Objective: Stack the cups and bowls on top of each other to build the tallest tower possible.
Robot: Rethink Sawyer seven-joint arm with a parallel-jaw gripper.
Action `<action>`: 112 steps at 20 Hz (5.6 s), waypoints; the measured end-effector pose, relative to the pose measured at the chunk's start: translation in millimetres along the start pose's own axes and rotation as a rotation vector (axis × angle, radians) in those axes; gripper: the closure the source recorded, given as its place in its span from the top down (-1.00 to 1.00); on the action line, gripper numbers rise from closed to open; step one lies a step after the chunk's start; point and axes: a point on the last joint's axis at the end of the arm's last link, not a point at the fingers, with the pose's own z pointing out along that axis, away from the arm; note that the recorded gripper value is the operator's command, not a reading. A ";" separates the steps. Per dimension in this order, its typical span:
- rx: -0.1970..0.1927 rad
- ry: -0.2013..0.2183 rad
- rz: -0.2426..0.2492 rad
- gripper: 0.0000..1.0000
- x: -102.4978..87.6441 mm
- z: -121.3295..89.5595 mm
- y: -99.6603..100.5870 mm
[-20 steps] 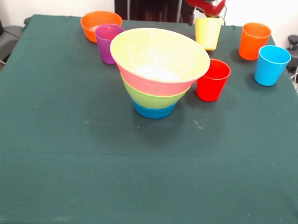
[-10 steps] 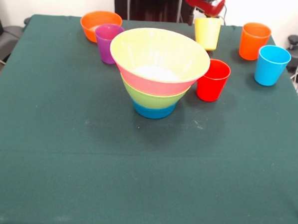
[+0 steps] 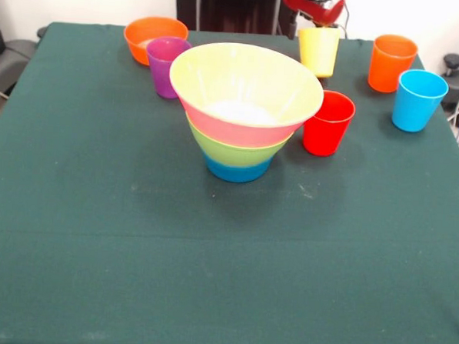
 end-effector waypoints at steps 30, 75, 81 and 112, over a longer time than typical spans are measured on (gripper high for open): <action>-0.030 -0.059 -0.024 -1.00 -7.6 -20.3 13.3; -0.199 0.026 0.118 -1.00 -110.8 -191.3 11.1; -0.194 0.049 0.142 -1.00 -118.9 -214.4 -4.0; -0.114 0.028 0.084 -1.00 -105.2 -208.5 -64.6</action>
